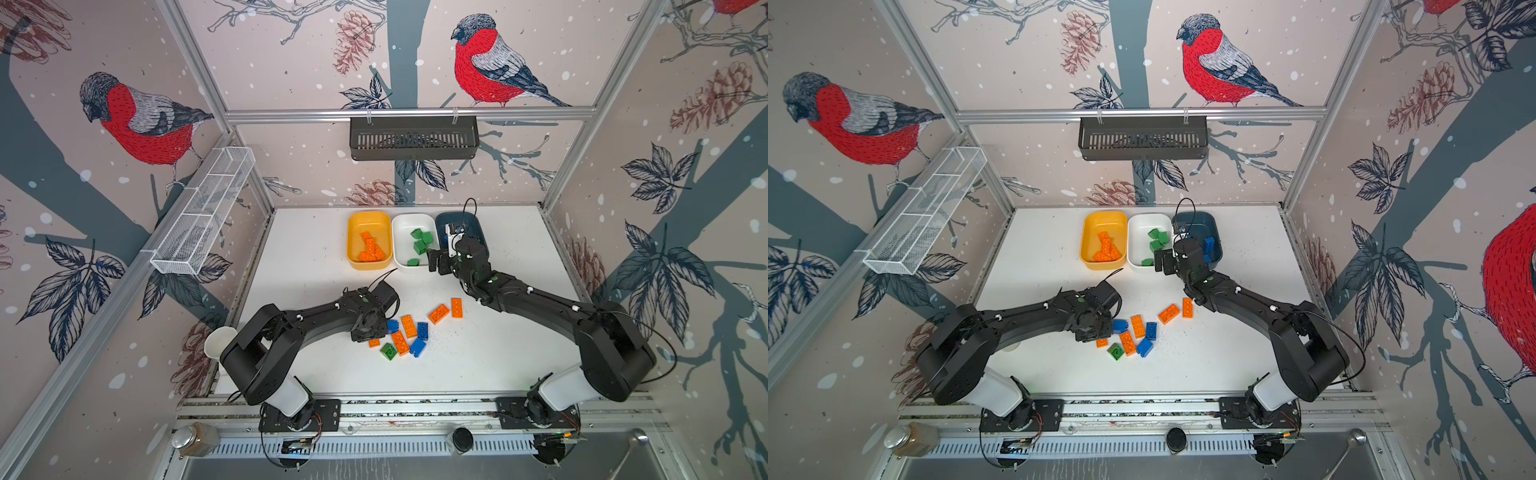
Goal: Sort the legos into containers by color
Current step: 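Carry the orange brick to the yellow bin while the right reaches toward the pile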
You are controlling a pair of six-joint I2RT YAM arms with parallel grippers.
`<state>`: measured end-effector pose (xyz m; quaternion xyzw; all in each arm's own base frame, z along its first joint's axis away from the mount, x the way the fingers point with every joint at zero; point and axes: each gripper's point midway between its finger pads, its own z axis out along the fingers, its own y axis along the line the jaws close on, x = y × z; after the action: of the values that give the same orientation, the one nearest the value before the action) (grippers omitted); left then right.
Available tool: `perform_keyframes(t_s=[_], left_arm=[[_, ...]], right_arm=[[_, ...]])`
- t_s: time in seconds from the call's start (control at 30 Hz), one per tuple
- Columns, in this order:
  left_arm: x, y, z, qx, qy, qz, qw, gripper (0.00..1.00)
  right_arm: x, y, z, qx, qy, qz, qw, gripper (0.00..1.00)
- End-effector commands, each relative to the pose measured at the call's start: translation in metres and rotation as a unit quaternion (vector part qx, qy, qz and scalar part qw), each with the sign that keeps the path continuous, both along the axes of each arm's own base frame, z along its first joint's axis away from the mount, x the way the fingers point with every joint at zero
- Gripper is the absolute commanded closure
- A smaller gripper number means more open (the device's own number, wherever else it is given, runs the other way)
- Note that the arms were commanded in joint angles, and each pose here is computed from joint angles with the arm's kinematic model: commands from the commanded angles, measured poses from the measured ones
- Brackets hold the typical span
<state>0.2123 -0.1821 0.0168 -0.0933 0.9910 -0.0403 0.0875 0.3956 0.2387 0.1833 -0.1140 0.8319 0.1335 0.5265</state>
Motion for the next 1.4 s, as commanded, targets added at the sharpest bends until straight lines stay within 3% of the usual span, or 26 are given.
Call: perform_keyframes(t_s=[0.0, 0.3, 0.5, 0.7, 0.83, 1.13, 1.3, 1.37], left_arm=[[0.006, 0.013, 0.010, 0.031, -0.020, 0.002, 0.999, 0.65], [0.065, 0.022, 0.072, -0.010, -0.127, 0.047, 0.991, 0.67], [0.137, 0.031, 0.128, -0.018, -0.252, 0.066, 0.965, 0.66], [0.207, 0.030, 0.164, -0.035, -0.320, 0.073, 0.944, 0.66], [0.245, 0.023, 0.169, -0.032, -0.339, 0.061, 0.938, 0.66], [0.316, 0.020, 0.145, -0.025, -0.325, 0.059, 0.944, 0.65], [0.337, 0.018, 0.135, -0.019, -0.315, 0.052, 0.947, 0.60], [0.340, 0.017, 0.133, -0.016, -0.311, 0.048, 0.949, 0.52]], right_arm=[[0.001, 0.000, 0.004, -0.002, -0.006, -0.002, 1.000, 0.01], [-0.015, -0.001, -0.013, -0.025, 0.014, 0.011, 1.000, 0.00], [-0.035, 0.009, -0.030, -0.025, 0.043, 0.033, 0.998, 0.01], [-0.062, 0.024, -0.050, -0.038, 0.073, 0.071, 0.994, 0.01], [-0.078, 0.034, -0.058, -0.046, 0.090, 0.100, 0.990, 0.00], [-0.120, 0.045, -0.085, -0.053, 0.158, 0.170, 0.971, 0.00], [-0.128, 0.032, -0.105, -0.054, 0.202, 0.127, 0.970, 0.02], [-0.127, 0.021, -0.111, -0.052, 0.217, 0.089, 0.971, 0.04]])
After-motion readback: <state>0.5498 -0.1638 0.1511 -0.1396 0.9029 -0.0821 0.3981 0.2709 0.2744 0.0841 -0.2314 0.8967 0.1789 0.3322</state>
